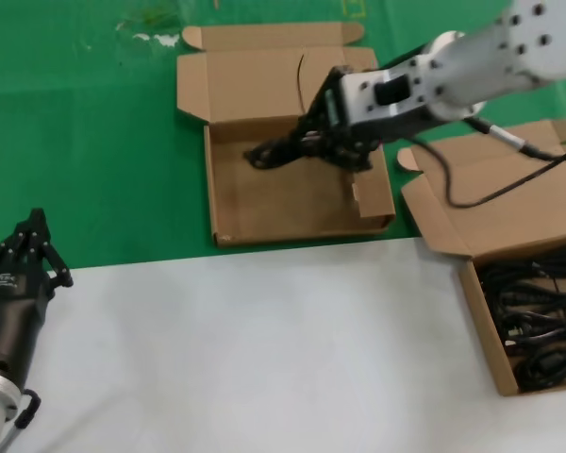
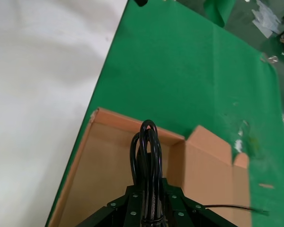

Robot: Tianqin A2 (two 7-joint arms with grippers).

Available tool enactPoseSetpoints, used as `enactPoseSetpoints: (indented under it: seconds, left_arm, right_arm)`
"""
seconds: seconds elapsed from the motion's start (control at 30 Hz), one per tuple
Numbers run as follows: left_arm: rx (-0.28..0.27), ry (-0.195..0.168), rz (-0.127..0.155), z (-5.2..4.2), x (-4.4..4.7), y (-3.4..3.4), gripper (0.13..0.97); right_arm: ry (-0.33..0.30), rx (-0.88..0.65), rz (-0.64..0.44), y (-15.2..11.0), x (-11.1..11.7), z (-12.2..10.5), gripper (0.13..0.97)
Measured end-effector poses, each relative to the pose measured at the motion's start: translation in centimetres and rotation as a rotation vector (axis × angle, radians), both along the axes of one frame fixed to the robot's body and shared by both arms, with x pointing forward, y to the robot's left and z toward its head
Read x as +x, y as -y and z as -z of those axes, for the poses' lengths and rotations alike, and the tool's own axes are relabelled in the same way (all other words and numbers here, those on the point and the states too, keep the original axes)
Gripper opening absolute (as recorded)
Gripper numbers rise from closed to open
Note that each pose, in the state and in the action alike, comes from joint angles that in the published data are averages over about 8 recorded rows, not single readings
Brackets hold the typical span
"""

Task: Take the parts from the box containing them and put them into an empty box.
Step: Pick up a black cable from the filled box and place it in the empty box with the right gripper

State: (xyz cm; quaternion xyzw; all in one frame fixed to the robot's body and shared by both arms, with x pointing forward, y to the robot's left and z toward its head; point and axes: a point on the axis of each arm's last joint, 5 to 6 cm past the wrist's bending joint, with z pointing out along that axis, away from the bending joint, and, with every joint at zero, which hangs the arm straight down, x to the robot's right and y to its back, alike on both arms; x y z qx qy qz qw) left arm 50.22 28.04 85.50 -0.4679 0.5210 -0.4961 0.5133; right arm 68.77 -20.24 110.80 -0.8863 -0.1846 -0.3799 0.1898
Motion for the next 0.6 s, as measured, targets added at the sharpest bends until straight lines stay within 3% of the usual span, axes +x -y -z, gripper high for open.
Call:
enactPoseSetpoints:
  seconds: [0.33,0.6]
  left_arm:
    - [0.0,0.0,0.0,0.0,0.0,0.0,0.14]
    - [0.0,0.0,0.0,0.0,0.0,0.0,0.14]
  right_arm:
    - [-0.006,0.023,-0.016,-2.5,3.5,4.8,0.195]
    - [-0.004,0.027,-0.01,-3.0,4.5,7.2,0.217]
